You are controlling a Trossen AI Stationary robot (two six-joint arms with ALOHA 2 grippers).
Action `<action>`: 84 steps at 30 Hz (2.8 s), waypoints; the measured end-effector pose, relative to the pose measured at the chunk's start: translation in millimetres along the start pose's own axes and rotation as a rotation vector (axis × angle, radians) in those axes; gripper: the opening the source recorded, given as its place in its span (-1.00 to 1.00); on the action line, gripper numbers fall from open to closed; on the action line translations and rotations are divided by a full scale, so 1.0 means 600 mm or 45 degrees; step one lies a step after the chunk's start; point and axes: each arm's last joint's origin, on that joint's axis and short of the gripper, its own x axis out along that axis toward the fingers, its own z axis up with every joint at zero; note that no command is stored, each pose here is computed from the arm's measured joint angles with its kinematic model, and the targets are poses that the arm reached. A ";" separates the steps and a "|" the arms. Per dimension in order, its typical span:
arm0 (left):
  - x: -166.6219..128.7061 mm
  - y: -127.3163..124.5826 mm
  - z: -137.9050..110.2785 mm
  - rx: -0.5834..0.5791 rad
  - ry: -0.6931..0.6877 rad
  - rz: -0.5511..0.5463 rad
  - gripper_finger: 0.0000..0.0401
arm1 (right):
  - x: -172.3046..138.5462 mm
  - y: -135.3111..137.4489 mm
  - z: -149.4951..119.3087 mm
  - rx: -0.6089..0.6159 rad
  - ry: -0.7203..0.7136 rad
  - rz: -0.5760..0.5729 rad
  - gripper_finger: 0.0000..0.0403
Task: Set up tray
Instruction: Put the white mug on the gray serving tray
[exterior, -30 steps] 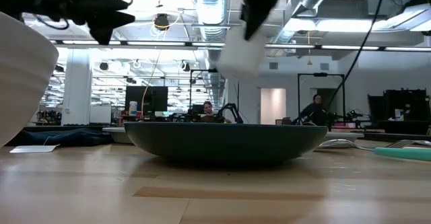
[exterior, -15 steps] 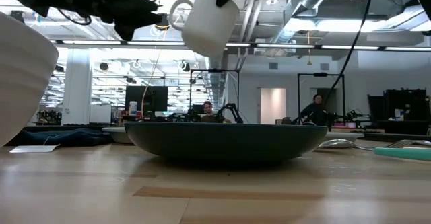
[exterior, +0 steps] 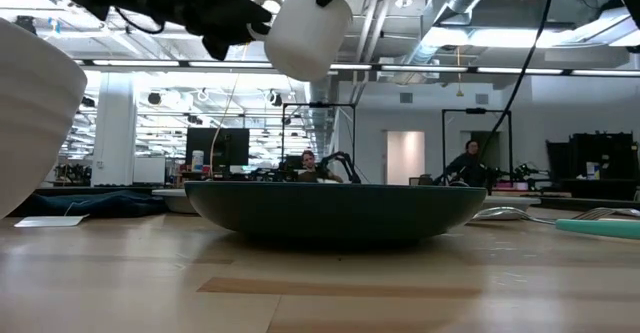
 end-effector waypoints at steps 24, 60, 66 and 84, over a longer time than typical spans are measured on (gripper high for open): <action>0.004 -0.002 0.033 0.003 -0.016 -0.019 -0.64 | 0.000 0.003 -0.010 0.020 0.077 0.024 -0.99; 0.004 0.003 0.019 0.027 0.086 0.095 -0.81 | -0.025 -0.040 -0.055 0.298 0.307 -0.120 -0.61; 0.002 0.011 0.002 0.051 0.116 0.137 -0.82 | -0.075 -0.034 -0.074 0.394 0.269 -0.136 -0.62; -0.045 0.104 0.015 0.210 0.082 0.257 -0.81 | -0.205 0.098 -0.230 0.689 -0.204 -0.547 -0.62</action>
